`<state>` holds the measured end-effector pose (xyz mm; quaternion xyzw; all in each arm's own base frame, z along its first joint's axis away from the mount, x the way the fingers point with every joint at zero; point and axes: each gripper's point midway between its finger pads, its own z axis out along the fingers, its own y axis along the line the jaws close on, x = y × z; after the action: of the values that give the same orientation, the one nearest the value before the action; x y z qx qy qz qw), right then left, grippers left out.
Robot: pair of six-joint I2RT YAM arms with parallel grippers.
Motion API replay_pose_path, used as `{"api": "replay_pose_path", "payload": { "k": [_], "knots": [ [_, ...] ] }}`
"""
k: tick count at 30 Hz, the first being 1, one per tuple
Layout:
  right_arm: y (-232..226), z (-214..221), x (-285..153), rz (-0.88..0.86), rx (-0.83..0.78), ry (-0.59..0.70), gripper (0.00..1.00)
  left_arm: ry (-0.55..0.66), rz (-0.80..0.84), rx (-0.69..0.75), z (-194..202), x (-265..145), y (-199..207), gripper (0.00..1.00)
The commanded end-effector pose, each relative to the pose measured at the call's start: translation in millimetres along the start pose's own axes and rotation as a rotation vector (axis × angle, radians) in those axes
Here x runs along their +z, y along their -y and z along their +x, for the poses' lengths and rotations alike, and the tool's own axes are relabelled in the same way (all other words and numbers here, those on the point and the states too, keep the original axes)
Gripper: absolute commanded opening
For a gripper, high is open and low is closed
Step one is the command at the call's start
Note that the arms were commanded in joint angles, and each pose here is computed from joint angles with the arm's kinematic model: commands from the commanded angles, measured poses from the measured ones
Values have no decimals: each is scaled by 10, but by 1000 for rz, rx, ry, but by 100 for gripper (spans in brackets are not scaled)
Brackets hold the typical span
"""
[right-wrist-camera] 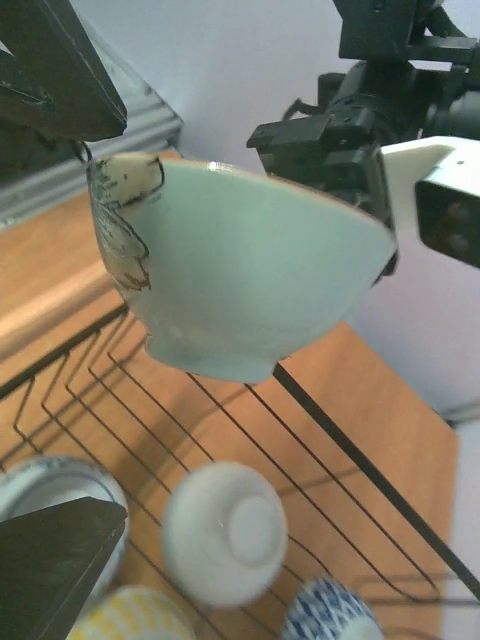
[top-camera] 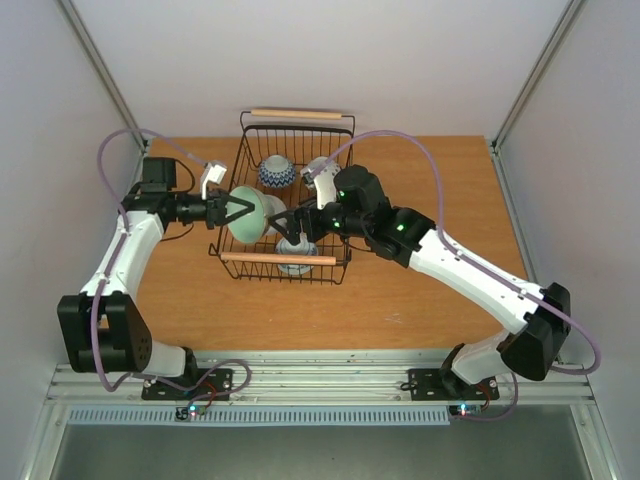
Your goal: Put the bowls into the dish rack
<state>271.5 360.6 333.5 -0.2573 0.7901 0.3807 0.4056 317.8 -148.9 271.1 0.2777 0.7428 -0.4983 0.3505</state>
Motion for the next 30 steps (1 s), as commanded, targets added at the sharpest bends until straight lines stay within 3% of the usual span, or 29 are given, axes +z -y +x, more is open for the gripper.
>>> {"api": "replay_pose_path", "payload": {
  "k": [1,9,19,30],
  "knots": [
    [-152,-43,105,-210,179,13,99,50,111,35,-96,-28,203,0],
    [-47,-92,223,-397,331,59,99,60,154,45,-59,-64,282,0],
    [-182,-85,218,-480,298,57,99,50,153,30,-23,-42,217,1],
    [-375,107,394,-484,252,-35,99,44,151,6,-19,-30,179,1]
  ]
}}
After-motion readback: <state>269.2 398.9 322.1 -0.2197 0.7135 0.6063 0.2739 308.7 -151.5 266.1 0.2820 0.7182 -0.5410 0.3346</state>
